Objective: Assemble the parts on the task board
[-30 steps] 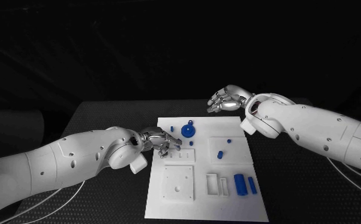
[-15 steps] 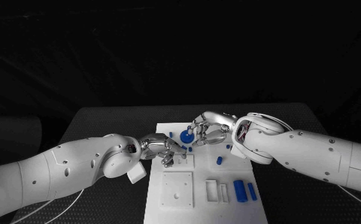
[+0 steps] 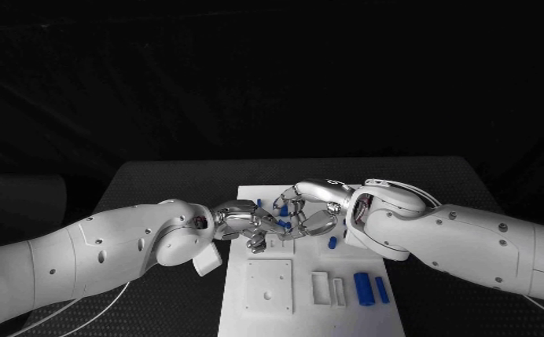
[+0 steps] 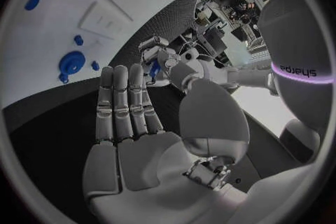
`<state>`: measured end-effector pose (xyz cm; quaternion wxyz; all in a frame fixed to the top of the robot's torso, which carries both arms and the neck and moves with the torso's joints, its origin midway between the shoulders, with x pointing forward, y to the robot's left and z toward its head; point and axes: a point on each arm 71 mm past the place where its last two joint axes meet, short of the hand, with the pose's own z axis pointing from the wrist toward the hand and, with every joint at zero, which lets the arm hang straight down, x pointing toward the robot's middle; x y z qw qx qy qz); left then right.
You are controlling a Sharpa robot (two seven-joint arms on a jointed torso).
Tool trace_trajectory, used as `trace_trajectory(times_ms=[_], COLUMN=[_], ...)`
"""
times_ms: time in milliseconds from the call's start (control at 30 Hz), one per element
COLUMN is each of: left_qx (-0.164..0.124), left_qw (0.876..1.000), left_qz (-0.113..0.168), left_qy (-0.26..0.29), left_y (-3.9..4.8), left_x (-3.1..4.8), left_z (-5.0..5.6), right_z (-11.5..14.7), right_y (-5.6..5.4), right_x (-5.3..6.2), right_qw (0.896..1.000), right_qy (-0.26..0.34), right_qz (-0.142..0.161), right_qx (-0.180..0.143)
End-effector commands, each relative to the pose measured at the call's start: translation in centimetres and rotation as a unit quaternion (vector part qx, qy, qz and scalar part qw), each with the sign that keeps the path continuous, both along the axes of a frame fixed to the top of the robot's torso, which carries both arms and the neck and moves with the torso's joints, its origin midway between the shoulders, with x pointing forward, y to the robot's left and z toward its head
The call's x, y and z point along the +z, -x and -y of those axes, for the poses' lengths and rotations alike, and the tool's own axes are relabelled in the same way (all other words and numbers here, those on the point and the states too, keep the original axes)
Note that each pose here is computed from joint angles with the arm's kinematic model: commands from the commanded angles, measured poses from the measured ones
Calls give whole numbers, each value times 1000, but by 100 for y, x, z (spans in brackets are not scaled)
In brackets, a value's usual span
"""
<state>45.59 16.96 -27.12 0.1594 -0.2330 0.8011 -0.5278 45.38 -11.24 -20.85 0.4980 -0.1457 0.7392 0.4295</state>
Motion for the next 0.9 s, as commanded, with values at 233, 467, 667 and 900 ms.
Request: trace_trajectory(times_ms=[233,467,667,900], left_qx=[-10,2,6,10], left_qw=[1000,1000,1000,1000], left_qz=[-7,-11,-14,-15], left_qy=[17,21,21,20], left_y=[12,-13,-18,-27], left_x=[21,19,17,14], left_z=[16,-20,-24,-42], right_z=[-31,-37,-39,-30], right_y=[40,60,58,51], right_x=[-2,5,17,18], right_qw=[1000,999,999,999], right_qy=[6,-2,-11,-14], right_qz=[15,21,28,27], right_qx=[24,28,26,23])
